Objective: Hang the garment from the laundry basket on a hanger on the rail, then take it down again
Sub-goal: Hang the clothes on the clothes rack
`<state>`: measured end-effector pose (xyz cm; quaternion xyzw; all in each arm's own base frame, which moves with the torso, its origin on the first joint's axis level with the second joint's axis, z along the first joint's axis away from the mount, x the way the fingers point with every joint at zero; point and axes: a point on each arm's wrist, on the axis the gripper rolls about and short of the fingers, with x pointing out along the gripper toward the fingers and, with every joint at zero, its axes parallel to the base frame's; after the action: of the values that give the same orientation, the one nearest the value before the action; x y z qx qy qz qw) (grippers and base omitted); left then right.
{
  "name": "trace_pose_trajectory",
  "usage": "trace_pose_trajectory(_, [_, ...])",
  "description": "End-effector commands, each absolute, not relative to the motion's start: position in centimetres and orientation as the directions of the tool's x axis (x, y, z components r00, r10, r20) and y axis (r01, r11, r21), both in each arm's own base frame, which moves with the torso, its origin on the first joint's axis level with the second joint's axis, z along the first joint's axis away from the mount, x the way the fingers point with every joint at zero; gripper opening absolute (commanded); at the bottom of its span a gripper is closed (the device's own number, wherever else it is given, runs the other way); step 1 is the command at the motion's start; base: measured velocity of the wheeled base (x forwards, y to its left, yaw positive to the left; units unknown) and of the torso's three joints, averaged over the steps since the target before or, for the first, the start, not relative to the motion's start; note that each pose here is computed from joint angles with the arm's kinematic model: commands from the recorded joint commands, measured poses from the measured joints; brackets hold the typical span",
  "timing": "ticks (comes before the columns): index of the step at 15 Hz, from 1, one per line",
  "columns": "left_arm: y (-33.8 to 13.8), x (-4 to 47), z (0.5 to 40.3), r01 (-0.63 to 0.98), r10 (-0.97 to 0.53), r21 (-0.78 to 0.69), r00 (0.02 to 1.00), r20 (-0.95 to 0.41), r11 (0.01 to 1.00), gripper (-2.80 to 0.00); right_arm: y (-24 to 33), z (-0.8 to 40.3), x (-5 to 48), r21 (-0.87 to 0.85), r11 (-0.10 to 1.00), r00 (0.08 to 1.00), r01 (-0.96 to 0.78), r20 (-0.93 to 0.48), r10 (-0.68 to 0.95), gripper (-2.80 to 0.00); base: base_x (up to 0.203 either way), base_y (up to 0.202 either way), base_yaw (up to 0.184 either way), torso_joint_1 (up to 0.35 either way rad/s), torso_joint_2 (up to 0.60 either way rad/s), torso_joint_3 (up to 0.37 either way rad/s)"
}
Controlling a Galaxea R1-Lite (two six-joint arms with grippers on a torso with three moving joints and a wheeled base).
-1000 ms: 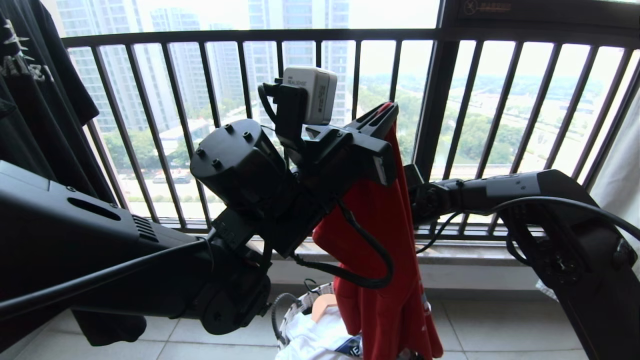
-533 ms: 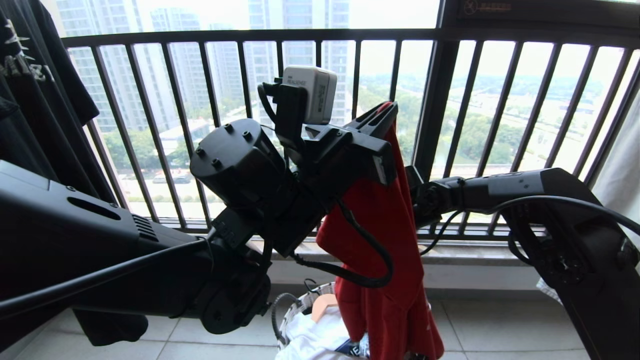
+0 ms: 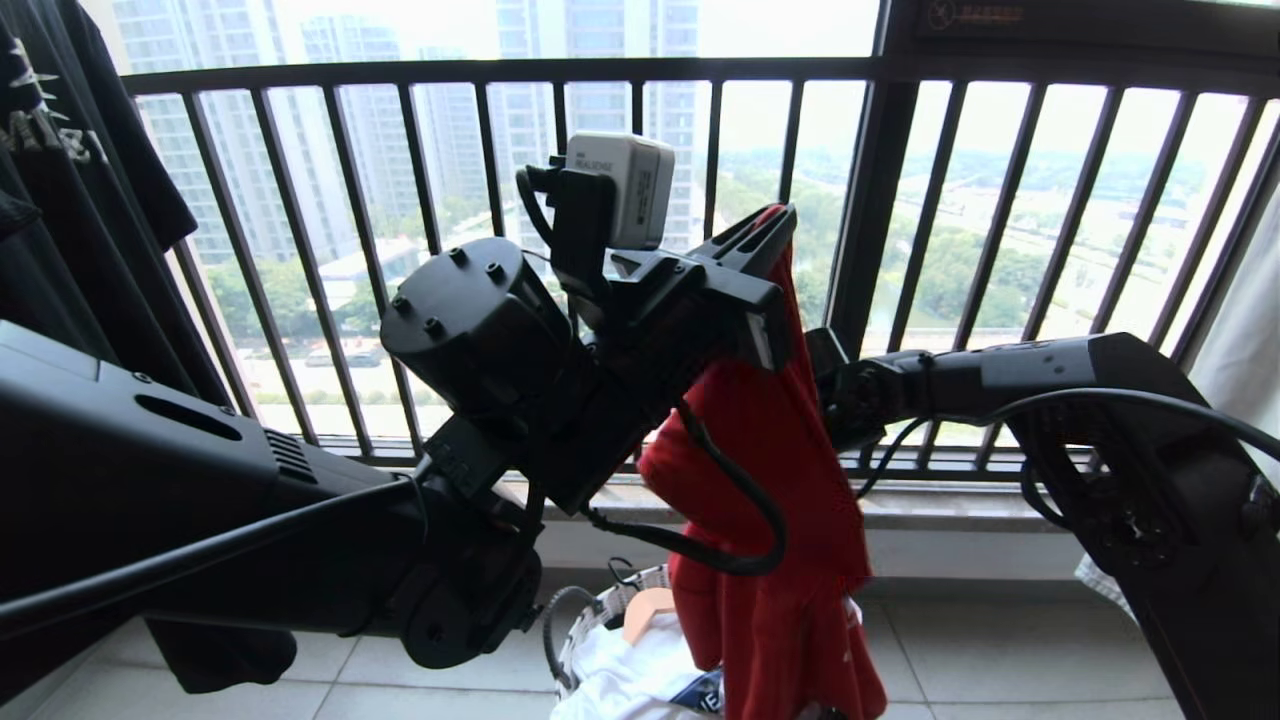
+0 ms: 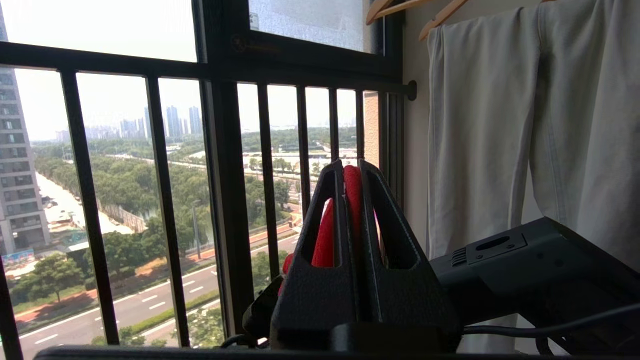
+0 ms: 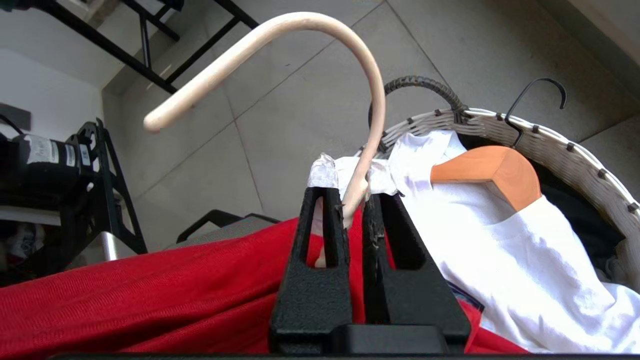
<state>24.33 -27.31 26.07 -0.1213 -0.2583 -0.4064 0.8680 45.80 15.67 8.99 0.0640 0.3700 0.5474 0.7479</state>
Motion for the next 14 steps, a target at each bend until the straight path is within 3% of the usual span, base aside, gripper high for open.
trace_pose_trajectory(1, [-27.3,24.3,26.1,0.768,-0.638,-0.001,0.533,0.555,0.641,-2.80,15.5,9.5,45.7,0.495,0.387,0.130,-0.778,-0.475,0.870,-2.80,0.000,0.000,0.000,0.000,0.00,0.000])
trace_pose_trajectory(9, [-27.4,24.5,25.8,0.768,-0.642,0.001,0.535,0.549,0.641,-2.80,14.0,11.9,45.7,0.485,0.414,0.182,-0.771,-0.454,0.872,-2.80,0.000,0.000,0.000,0.000,0.00,0.000])
trace_pose_trajectory(14, [-27.3,24.3,26.1,0.769,-0.644,0.001,0.535,0.547,0.640,-2.80,13.7,15.0,46.5,0.422,0.544,0.376,-0.725,-0.420,0.826,-2.80,0.000,0.000,0.000,0.000,0.00,0.000])
